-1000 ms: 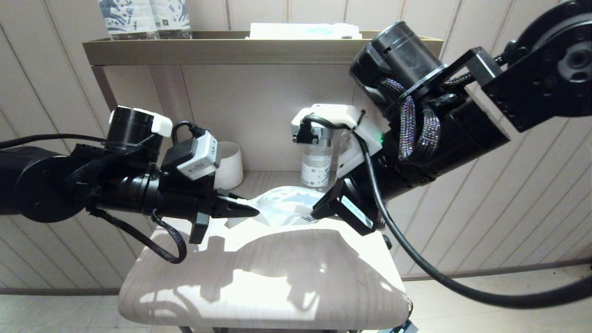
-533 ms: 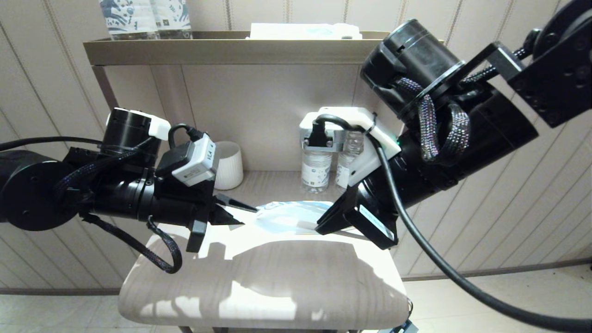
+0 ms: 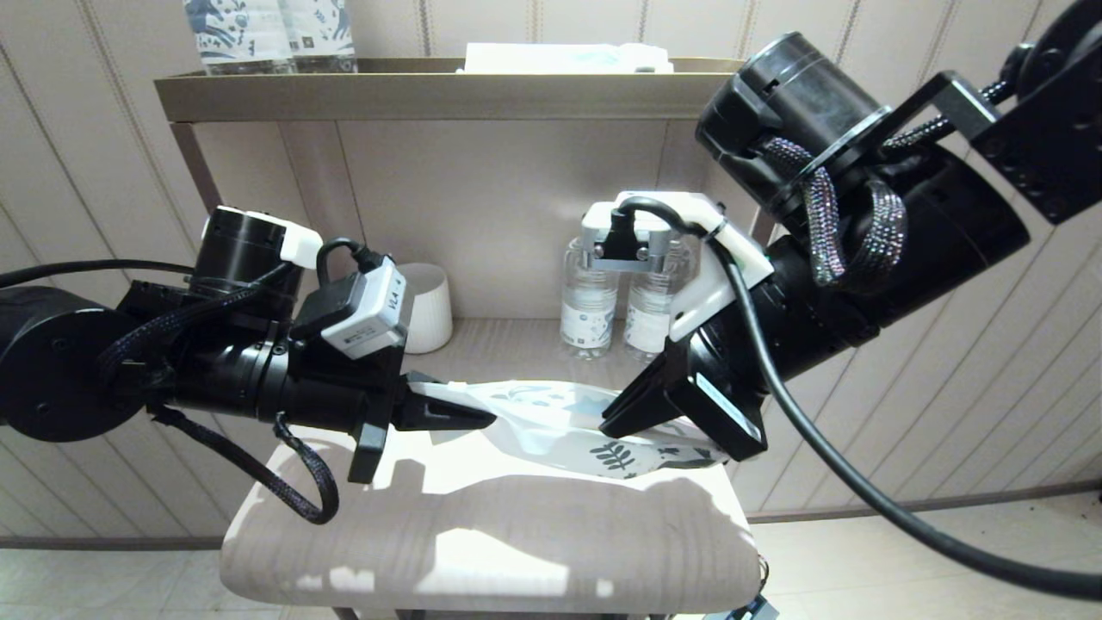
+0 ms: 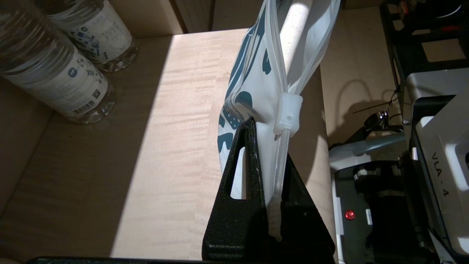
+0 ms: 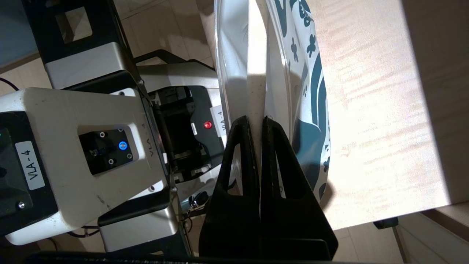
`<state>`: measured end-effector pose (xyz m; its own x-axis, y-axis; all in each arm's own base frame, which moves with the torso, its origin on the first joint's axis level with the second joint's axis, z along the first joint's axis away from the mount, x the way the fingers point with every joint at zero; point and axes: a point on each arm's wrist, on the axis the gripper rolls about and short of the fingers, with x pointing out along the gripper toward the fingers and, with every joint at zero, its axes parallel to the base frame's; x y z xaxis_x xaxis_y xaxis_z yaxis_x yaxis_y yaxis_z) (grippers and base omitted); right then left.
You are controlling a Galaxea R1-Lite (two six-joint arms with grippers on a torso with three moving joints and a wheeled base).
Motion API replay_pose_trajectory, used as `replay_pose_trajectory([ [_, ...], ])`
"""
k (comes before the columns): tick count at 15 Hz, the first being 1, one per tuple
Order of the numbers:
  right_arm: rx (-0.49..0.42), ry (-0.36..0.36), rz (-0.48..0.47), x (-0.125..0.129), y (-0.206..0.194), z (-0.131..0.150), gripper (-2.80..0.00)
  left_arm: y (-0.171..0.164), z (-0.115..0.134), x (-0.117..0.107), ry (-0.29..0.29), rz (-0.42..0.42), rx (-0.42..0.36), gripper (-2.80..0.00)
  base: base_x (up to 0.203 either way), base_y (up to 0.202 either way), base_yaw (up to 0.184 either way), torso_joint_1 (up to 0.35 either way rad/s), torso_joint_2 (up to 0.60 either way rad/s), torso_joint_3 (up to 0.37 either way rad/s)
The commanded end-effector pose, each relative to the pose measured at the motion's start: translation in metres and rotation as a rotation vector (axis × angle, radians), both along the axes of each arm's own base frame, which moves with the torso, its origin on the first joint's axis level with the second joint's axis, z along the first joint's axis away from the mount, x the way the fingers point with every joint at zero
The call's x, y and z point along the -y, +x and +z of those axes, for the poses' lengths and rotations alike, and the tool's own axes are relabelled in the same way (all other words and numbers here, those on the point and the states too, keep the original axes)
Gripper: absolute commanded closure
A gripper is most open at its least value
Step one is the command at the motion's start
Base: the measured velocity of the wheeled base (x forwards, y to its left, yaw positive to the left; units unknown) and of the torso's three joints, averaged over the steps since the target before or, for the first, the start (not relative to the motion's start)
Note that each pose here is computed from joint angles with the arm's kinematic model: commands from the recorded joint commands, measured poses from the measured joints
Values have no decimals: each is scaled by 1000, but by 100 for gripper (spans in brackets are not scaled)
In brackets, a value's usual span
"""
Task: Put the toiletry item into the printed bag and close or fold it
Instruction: Place the toothbrush in the storage bag
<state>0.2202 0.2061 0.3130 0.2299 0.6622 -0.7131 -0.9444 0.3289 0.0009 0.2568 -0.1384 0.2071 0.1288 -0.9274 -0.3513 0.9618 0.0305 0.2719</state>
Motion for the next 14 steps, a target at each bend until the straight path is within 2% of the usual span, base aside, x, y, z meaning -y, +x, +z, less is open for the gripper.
replay_pose_trajectory([
  [1, -2, -2, 3, 0, 0, 0, 0, 0, 0, 0, -2, -8, 2, 0, 0, 0, 0, 0, 0, 0],
  [8, -3, -1, 3, 0, 0, -1, 0, -1, 0, 0, -4, -12, 4, 0, 0, 0, 0, 0, 0, 0],
  [9, -5, -3, 2, 1, 0, -1, -280, -1, 0, 0, -4, -12, 4, 0, 0, 0, 0, 0, 0, 0],
  [14, 1, 5, -1, 3, -2, 2, -280, -1, 0, 1, -4, -13, 3, 0, 0, 0, 0, 0, 0, 0],
])
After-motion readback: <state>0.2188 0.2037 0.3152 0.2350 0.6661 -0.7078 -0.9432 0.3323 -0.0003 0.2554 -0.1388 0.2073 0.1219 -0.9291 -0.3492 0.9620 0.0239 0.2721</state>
